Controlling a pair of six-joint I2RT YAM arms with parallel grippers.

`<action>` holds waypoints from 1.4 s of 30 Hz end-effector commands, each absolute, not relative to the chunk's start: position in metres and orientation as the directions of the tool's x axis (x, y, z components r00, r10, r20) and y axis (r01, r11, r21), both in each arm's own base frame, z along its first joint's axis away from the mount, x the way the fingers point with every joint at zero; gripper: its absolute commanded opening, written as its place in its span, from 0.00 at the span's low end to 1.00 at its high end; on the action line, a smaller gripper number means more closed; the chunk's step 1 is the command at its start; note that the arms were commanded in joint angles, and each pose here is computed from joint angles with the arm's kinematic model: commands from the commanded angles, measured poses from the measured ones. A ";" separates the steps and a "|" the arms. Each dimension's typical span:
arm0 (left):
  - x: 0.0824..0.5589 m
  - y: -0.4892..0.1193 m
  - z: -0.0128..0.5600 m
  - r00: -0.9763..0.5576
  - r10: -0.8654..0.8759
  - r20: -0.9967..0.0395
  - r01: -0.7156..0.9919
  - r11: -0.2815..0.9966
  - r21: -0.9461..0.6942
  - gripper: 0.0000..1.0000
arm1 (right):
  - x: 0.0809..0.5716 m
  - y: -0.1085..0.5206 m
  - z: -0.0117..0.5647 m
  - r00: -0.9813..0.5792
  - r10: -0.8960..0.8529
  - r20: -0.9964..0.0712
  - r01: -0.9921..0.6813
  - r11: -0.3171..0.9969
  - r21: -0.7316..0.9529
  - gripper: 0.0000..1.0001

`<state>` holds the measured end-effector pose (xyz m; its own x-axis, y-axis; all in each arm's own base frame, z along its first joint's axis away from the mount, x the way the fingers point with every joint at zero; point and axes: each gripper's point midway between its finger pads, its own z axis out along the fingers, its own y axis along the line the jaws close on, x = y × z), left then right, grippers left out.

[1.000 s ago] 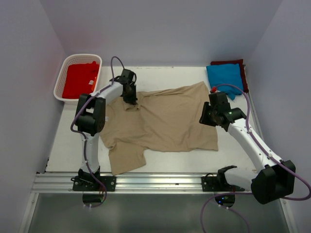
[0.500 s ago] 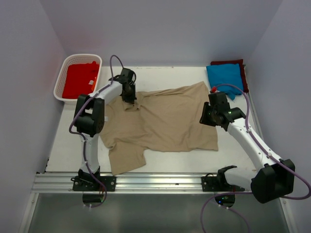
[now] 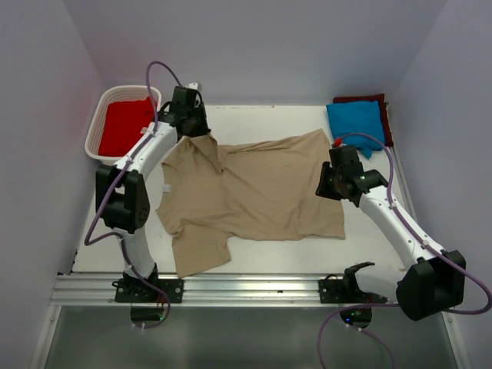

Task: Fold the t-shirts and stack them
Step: Flatten out the tshirt

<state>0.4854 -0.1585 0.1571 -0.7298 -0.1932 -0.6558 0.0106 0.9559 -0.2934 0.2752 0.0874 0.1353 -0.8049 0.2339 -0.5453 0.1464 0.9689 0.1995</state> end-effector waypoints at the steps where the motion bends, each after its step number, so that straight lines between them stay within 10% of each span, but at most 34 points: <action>1: 0.520 -0.139 0.200 -0.618 -0.323 -0.717 -0.025 0.920 -0.392 0.00 | 0.280 0.089 0.138 -0.796 0.229 -0.561 0.140 0.970 0.198 0.28; 15: 0.588 -0.071 0.123 -0.594 -0.606 -0.529 -0.215 0.753 -0.622 0.00 | 0.277 0.086 0.138 -0.802 0.226 -0.552 0.148 0.972 0.183 0.28; 42: 0.707 -0.058 0.155 -0.370 -0.828 -0.422 0.147 0.396 -0.906 0.00 | 0.317 0.091 0.119 -0.807 0.202 -0.556 0.151 0.979 0.136 0.28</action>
